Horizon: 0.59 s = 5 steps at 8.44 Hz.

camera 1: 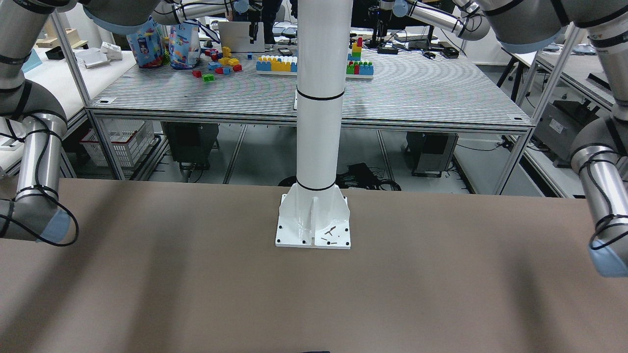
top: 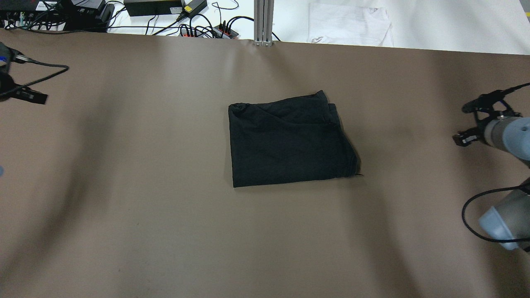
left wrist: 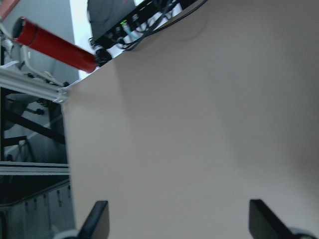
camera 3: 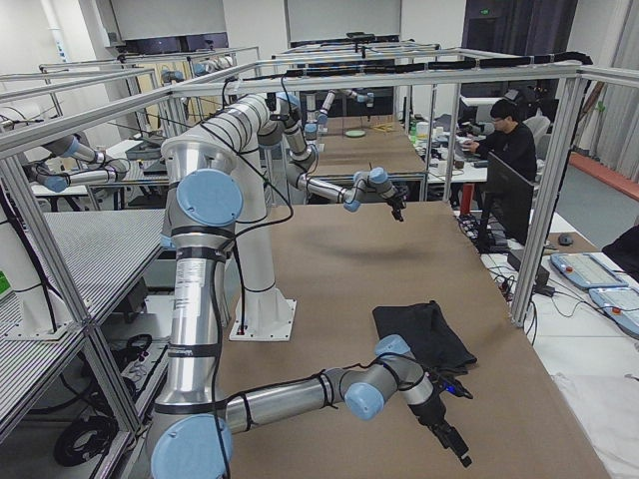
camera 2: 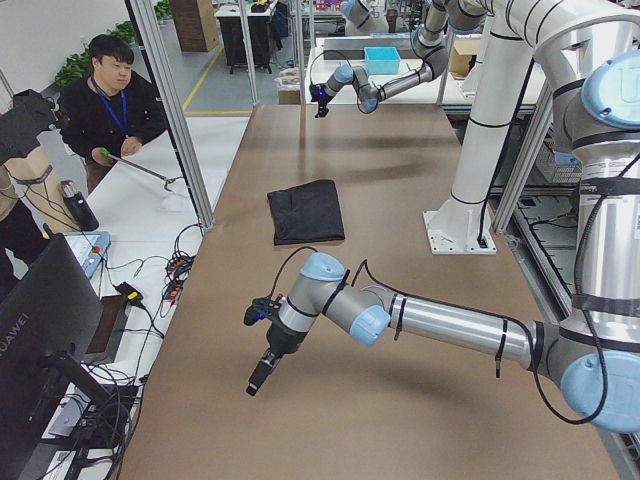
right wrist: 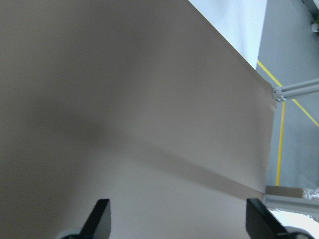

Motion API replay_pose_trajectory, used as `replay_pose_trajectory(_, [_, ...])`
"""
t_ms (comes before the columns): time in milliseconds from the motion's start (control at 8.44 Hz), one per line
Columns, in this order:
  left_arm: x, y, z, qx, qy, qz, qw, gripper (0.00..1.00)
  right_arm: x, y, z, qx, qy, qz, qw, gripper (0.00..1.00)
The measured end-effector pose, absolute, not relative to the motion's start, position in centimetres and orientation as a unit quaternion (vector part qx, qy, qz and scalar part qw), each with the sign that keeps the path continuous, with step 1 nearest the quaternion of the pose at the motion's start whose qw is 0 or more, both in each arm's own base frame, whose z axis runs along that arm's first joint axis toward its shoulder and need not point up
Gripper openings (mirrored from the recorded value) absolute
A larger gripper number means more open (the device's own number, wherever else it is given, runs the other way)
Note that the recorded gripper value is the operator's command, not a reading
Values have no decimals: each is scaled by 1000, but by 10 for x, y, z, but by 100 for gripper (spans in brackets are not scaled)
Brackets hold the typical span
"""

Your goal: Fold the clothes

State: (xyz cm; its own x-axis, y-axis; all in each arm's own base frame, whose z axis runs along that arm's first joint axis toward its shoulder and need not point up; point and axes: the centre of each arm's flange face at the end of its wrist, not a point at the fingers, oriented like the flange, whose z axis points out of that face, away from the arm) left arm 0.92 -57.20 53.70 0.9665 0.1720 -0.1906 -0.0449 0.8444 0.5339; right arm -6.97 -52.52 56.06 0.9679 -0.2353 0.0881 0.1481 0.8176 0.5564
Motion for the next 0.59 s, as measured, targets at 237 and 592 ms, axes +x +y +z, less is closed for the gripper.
replay_pose_trajectory(237, [-80, -558, 559, 270, 67, 75, 958, 100, 18, -508, 582, 262, -36, -95, 960, 95])
replay_pose_trajectory(592, [-138, -488, 617, 237, 38, 75, 968, 100, 100, -462, 619, 218, 2, -67, 974, 95])
